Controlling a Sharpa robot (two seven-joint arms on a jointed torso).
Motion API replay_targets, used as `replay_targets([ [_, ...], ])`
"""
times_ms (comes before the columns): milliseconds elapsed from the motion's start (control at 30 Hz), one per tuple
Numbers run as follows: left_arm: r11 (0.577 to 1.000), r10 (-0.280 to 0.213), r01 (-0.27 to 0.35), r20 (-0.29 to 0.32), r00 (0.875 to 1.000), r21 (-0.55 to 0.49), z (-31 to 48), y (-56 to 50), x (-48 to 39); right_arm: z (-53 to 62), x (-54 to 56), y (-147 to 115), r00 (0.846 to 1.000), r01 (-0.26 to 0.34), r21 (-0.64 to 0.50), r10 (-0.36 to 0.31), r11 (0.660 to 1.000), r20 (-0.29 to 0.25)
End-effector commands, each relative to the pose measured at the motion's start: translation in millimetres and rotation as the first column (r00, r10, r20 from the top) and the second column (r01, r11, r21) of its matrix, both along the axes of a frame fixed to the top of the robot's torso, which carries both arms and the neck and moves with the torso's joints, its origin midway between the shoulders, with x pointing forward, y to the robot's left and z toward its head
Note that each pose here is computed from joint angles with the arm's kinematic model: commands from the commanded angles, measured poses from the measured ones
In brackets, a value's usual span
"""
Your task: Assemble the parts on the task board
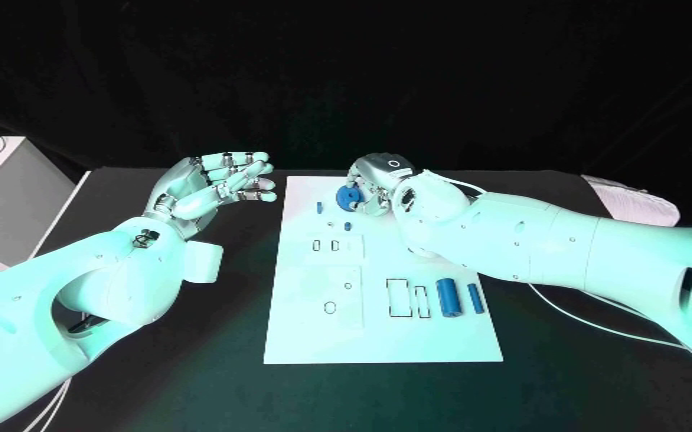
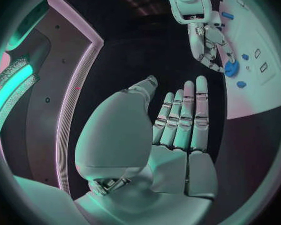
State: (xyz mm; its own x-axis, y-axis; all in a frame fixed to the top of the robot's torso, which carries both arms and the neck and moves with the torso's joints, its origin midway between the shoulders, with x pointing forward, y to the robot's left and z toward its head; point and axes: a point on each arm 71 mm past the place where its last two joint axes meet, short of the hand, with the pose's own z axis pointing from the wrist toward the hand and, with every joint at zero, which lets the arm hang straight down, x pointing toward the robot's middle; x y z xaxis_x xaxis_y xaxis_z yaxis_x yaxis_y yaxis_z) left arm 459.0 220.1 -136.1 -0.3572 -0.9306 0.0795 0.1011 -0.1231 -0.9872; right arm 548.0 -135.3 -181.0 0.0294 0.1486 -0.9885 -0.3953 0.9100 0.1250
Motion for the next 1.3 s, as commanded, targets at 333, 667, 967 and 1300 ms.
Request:
replay_targets([
  [333, 1.0, -0.019, 0.019, 0.009, 1.0, -0.004, 1.1, -2.2, -0.5, -5.0, -4.3, -0.4, 1.0, 0.003, -0.03, -0.003, 1.0, 0.006],
  [667, 1.0, -0.018, 0.018, 0.008, 1.0, -0.004, 1.1, -2.2, -0.6, -5.2, -1.7, -0.6, 1.0, 0.011, -0.017, -0.011, 1.0, 0.008],
  [967, 1.0, -0.016, 0.016, 0.008, 1.0, -0.003, 1.2, -1.3, -0.7, -7.1, -1.2, -3.1, 1.0, 0.007, -0.004, -0.007, 1.0, -0.026],
  [1300, 1.0, -0.015, 0.015, 0.007, 1.0, -0.002, 1.2, -0.9, -0.7, -5.9, -4.0, -8.5, 1.0, -0.002, 0.036, 0.003, 0.999, -0.03],
])
